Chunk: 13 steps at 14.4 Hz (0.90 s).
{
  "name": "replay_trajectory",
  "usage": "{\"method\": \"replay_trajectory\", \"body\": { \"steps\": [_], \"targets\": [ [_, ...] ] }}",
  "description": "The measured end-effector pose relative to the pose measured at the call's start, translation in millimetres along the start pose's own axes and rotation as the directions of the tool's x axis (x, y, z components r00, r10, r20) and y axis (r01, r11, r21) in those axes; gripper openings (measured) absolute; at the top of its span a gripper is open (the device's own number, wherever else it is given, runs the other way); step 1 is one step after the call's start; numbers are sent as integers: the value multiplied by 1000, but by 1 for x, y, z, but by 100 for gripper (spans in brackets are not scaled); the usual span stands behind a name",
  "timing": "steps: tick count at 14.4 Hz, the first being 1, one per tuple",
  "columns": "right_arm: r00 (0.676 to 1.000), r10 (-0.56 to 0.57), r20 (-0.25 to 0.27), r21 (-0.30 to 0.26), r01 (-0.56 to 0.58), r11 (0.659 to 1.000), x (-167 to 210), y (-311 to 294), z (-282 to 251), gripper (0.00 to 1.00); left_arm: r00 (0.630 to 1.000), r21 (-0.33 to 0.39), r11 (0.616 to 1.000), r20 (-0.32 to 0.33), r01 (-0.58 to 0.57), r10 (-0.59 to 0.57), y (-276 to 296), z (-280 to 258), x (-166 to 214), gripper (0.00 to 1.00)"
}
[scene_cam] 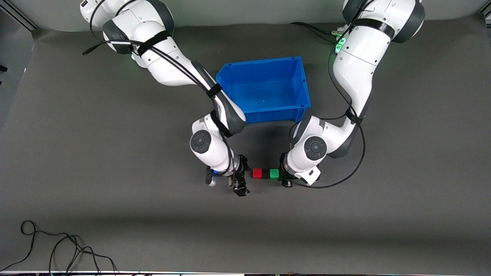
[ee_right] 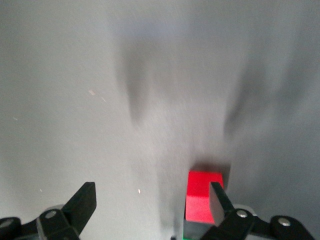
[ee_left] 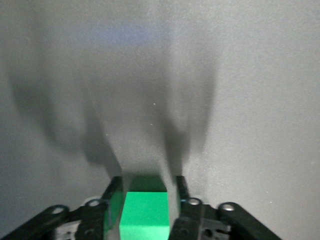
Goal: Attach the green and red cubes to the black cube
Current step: 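Open both grippers and lift them away from the cubes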
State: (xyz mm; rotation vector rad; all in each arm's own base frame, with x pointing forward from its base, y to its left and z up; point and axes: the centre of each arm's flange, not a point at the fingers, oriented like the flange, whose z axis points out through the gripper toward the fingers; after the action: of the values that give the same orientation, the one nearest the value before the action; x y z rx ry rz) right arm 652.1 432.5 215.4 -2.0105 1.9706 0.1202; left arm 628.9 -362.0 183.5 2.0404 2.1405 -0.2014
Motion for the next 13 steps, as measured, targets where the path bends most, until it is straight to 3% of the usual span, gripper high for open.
{"method": "replay_trajectory", "body": {
  "steps": [2, 4, 6, 9, 13],
  "targets": [
    [994, -95, -47, -45, 93, 995, 17, -14, -24, 100, 1000, -13, 1000, -6, -10, 10, 5, -6, 0, 78],
    [972, -229, -56, -112, 222, 969, 45, -31, -54, 100, 999, -25, 999, -35, -41, 40, 12, -24, 0, 99],
    [932, -362, -28, -167, 353, 921, 84, -51, -86, 100, 996, -33, 997, -60, -75, 73, 27, -67, 10, 100],
    [853, -520, 35, -203, 516, 832, 135, -74, -140, 100, 980, -3, 984, -84, -181, 180, 49, -152, 49, 100],
    [680, -718, 150, -246, 729, 639, 187, -83, -226, 100, 955, 31, 961, -106, -275, 277, 61, -235, 108, 100]
  ]
}}
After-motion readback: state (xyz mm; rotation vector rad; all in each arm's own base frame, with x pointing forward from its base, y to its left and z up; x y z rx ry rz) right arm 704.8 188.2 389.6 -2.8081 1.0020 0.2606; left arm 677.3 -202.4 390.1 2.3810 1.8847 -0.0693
